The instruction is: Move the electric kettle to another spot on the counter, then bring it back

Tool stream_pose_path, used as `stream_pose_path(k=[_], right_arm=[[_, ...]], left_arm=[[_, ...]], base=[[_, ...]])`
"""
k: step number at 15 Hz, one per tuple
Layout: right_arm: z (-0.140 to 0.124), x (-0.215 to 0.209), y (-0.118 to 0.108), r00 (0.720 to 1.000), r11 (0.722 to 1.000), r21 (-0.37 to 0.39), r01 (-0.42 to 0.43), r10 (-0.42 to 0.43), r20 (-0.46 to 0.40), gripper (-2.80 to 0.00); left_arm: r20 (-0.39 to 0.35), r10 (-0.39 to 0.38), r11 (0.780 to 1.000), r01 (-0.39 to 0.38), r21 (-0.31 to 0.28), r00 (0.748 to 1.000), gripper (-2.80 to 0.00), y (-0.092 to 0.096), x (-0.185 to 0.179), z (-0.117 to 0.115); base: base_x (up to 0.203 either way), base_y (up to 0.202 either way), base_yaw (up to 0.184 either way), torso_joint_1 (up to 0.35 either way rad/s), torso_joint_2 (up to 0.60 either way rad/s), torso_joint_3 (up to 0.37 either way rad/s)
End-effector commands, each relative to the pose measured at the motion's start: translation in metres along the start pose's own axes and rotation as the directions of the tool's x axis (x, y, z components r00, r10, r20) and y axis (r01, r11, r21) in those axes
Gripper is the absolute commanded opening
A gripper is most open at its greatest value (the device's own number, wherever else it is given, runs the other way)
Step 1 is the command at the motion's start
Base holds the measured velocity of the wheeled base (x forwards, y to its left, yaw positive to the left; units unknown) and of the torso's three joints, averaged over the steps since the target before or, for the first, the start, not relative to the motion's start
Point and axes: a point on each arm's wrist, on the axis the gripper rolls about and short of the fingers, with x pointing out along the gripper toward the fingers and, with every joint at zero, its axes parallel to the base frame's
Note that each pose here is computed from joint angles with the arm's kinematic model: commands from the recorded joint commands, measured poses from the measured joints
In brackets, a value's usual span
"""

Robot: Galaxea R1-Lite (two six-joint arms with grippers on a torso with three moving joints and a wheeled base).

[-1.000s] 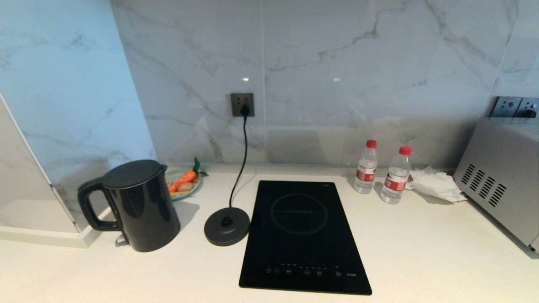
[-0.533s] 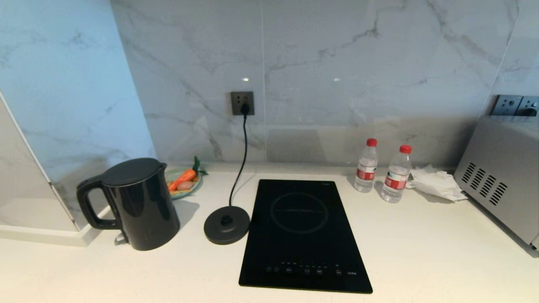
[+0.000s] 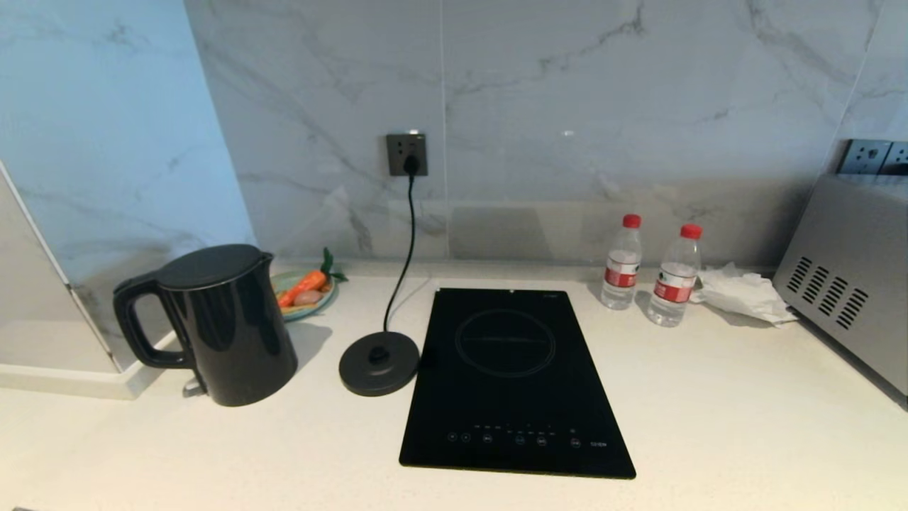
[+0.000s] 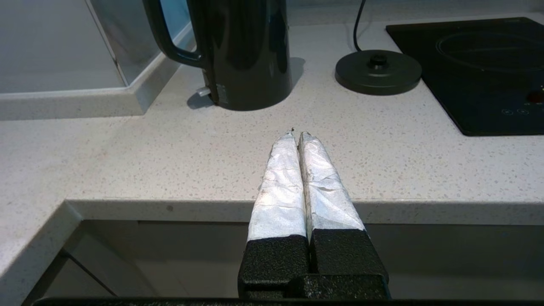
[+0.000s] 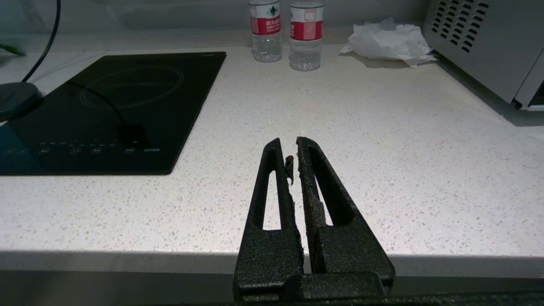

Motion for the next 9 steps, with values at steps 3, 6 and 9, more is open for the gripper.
stream_pose_path(k=[3, 6, 9], right_arm=[[0.0000, 0.0000, 0.0000, 1.000, 1.000, 0.000, 0.001, -0.001, 0.000, -2.80], [0.0000, 0.0000, 0.0000, 1.000, 1.000, 0.000, -0.001, 0.001, 0.000, -2.80], [0.0000, 0.0000, 0.0000, 1.000, 1.000, 0.000, 0.001, -0.001, 0.000, -2.80]], left_arm=[[-0.002, 0.000, 1.000, 0.000, 0.000, 1.000, -2.80, 0.0000, 0.0001, 0.0001], [-0.002, 0.000, 1.000, 0.000, 0.000, 1.000, -2.80, 0.0000, 0.0001, 0.0001], [-0.002, 0.000, 1.000, 0.000, 0.000, 1.000, -2.80, 0.0000, 0.0001, 0.0001]], base=[[0.000, 0.000, 0.000, -0.137, 0.37, 0.234], [0.000, 0.000, 0.000, -0.159, 0.47, 0.298], [0.000, 0.000, 0.000, -0.171, 0.53, 0.360]])
